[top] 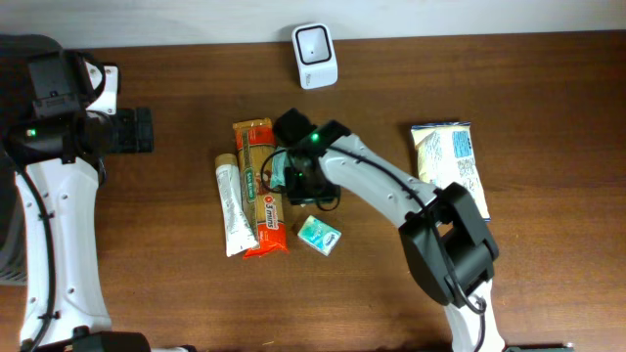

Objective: Scan the item barcode

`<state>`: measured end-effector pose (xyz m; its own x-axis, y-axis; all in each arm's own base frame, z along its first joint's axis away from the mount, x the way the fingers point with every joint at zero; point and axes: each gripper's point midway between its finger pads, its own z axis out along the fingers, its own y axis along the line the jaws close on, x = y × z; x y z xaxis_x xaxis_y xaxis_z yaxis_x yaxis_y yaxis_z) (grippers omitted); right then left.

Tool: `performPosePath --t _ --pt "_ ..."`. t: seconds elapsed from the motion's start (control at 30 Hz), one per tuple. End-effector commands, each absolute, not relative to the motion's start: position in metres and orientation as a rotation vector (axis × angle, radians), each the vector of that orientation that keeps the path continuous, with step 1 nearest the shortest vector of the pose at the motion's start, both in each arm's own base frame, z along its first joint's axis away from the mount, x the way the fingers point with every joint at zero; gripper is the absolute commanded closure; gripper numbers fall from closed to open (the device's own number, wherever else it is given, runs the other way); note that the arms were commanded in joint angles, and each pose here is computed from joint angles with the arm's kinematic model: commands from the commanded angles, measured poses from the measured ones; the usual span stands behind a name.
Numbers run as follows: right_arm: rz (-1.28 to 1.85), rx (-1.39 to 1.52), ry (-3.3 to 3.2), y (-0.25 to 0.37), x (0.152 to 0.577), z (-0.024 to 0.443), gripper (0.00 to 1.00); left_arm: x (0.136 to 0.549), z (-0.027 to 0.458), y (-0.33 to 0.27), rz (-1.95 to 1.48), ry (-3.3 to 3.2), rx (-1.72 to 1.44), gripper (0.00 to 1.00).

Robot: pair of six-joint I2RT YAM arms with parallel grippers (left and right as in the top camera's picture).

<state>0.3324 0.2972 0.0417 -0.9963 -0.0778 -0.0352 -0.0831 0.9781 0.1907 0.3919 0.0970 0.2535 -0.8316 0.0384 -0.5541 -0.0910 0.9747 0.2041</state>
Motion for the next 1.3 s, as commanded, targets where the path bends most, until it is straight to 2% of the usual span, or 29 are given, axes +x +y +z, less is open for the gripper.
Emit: performPosePath --t 0.0,0.07,0.23,0.47,0.6,0.67,0.77,0.9,1.07,1.17,1.23,1.27 --pt "0.282 -0.128 3.096 0.316 0.315 0.036 0.71 0.392 0.264 0.100 0.313 2.510 -0.031 0.01" --pt "0.264 -0.170 3.115 0.322 0.301 0.031 0.75 0.392 0.264 0.100 0.313 2.510 -0.031 0.01" --pt "0.187 -0.258 3.184 0.324 0.268 0.029 0.74 0.392 0.264 0.100 0.313 2.510 -0.031 0.01" --pt "0.152 -0.258 3.281 0.311 0.245 0.015 0.74 0.392 0.264 0.100 0.313 2.510 -0.031 0.01" --pt "0.072 -0.353 3.342 0.286 0.240 0.018 0.74 0.392 0.264 0.100 0.313 2.510 -0.031 0.01" --pt "0.048 -0.534 3.346 0.266 0.245 0.019 0.73 0.392 0.264 0.100 0.313 2.510 -0.031 0.01" --pt "-0.125 -0.831 3.210 0.228 0.279 0.017 0.64 0.392 0.264 0.100 0.313 2.510 -0.031 0.01" --pt "-0.125 -0.799 3.186 0.202 0.307 0.016 0.63 0.392 0.264 0.100 0.313 2.510 -0.031 0.01" --pt "0.196 -0.695 3.167 0.227 0.323 0.042 0.63 0.392 0.264 0.100 0.313 2.510 -0.031 0.01" --pt "0.227 -0.470 3.098 0.240 0.353 0.064 0.81 0.392 0.264 0.100 0.313 2.510 -0.031 0.01" --pt "0.227 -0.233 3.051 0.242 0.374 0.065 0.94 0.392 0.264 0.100 0.313 2.510 -0.031 0.01" --pt "0.198 -0.057 3.021 0.240 0.384 0.061 0.96 0.392 0.264 0.100 0.313 2.510 -0.031 0.01"
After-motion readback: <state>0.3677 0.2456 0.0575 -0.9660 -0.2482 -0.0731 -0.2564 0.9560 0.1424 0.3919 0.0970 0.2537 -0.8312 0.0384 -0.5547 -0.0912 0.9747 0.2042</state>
